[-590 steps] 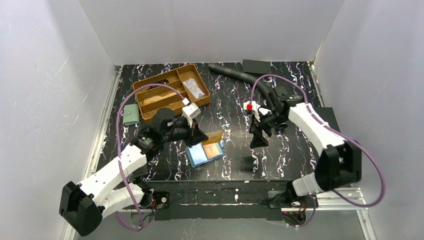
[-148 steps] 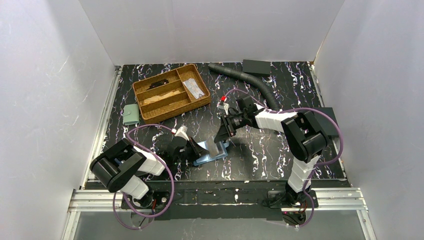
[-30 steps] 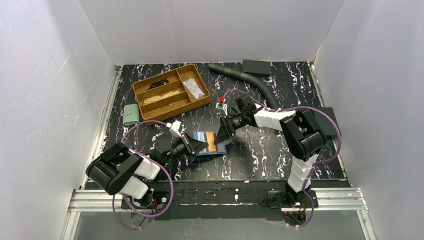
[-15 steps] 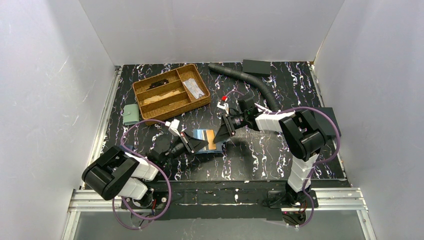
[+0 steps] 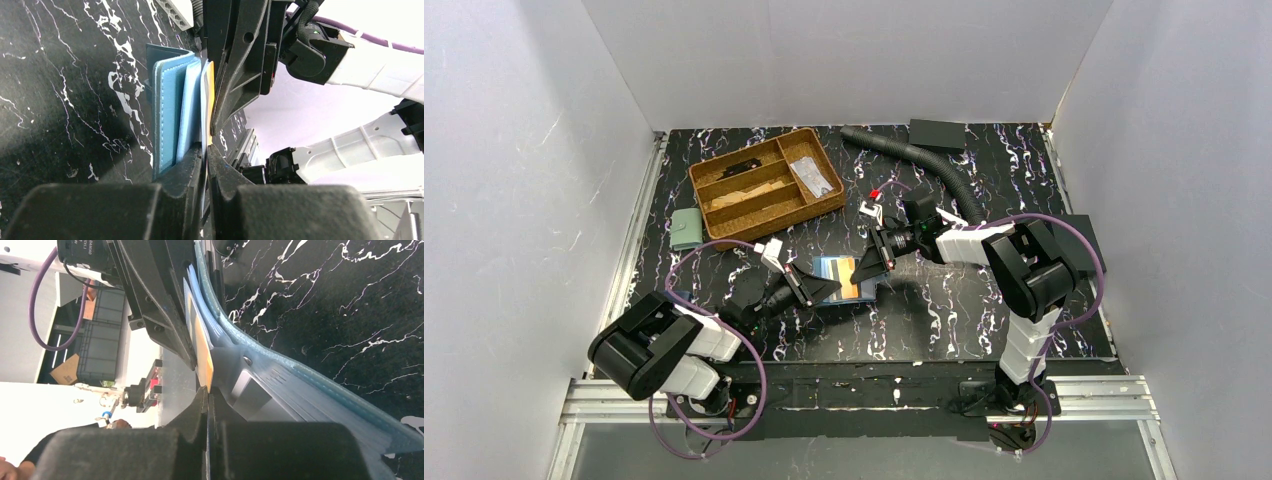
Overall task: Take the credit cards out of the card holder
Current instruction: Remove the credit card from the card holder.
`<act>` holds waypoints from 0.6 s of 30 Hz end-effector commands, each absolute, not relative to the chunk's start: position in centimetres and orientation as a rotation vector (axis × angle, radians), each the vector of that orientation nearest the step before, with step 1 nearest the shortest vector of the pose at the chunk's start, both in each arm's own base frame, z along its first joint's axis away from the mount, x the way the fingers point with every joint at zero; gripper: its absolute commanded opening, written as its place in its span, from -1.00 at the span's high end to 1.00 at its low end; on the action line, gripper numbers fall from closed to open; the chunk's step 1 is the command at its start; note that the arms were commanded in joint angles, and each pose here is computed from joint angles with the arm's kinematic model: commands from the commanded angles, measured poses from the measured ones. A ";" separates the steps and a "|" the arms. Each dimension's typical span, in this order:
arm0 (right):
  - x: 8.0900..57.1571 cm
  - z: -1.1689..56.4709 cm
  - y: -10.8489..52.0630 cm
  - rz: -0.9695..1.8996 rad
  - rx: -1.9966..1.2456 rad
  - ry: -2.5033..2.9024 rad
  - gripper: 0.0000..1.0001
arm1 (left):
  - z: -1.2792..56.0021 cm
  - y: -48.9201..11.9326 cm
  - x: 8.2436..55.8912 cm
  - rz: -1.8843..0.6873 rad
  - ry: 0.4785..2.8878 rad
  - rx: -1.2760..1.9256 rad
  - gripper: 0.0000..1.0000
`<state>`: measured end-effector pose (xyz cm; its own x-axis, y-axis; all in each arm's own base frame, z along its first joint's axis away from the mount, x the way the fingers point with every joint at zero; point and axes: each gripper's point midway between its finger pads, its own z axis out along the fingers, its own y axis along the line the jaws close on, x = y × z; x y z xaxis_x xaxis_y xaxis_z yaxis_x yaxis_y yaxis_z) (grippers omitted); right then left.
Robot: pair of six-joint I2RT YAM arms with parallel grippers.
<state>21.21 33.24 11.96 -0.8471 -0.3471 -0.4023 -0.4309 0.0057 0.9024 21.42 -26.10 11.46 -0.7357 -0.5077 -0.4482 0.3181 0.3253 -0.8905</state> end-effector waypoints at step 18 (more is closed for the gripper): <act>21.8 7.4 32.8 1.857 -0.894 2.305 0.97 | 8.0 -24.1 21.8 -1.395 1.952 -0.312 0.73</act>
